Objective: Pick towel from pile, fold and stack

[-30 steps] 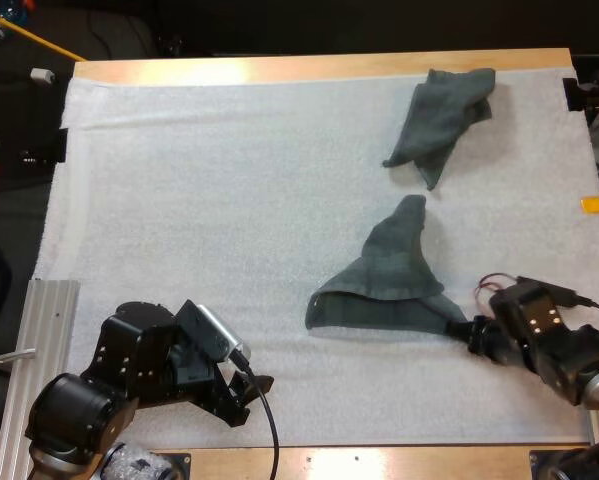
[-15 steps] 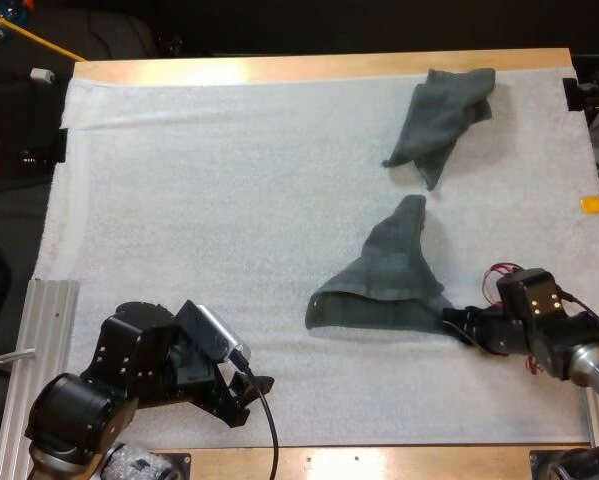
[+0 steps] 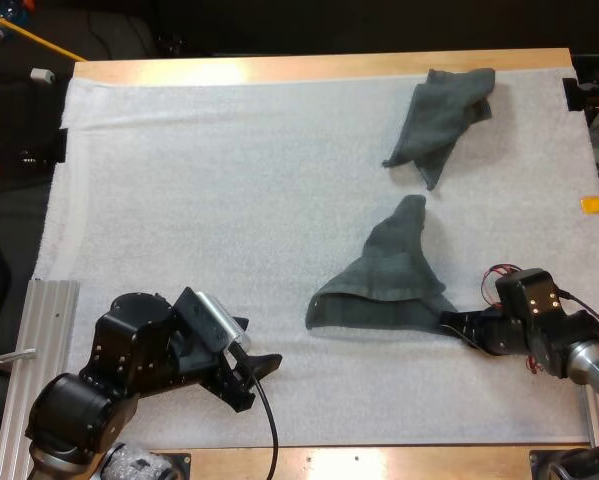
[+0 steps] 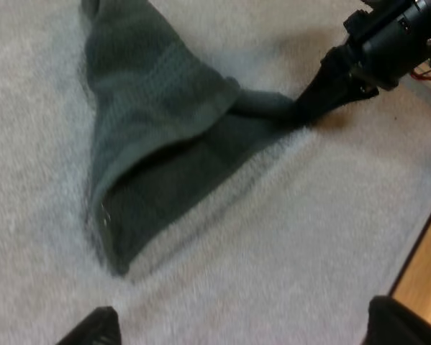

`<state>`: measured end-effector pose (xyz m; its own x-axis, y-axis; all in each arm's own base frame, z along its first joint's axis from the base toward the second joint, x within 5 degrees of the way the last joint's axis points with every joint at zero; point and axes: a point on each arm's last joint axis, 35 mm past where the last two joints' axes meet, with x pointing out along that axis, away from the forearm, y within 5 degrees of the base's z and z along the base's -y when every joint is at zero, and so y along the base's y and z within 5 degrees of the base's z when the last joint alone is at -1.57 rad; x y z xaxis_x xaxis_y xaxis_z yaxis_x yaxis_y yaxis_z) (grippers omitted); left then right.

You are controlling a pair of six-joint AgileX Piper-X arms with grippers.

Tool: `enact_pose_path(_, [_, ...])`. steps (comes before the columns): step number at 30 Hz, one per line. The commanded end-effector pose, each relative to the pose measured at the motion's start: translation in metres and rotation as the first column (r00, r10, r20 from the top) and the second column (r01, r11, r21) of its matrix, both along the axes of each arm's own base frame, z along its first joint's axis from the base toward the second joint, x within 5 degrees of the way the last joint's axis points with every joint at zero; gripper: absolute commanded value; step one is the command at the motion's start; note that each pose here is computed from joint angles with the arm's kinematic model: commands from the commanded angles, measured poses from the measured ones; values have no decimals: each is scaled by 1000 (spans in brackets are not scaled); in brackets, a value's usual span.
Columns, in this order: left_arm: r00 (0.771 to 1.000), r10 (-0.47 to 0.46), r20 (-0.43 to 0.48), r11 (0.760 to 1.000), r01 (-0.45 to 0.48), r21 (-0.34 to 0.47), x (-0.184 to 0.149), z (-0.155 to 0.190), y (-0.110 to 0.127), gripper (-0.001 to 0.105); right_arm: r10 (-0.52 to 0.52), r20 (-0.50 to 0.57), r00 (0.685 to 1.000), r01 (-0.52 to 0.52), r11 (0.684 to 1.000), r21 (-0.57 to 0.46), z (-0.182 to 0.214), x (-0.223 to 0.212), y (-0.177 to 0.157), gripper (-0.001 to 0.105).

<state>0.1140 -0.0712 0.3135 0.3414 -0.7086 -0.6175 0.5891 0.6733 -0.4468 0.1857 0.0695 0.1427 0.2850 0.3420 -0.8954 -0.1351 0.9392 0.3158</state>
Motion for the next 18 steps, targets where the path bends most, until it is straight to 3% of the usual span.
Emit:
enact_pose_path(1, [1000,-5,25,1000,6,-19,2,3,-2,66,9,12,1000,-9,1000,-2,1,1,0,0])
enact_pose_path(10, [998,-6,-70,1000,8,25,43,-23,-21,66,9,-8,1000,-9,1000,-9,2,-2,-1,0])
enact_pose_path(18, [981,-50,-186,995,66,80,84,-71,-53,66,2,-1,1000,-3,1000,-24,2,-2,-2,0])
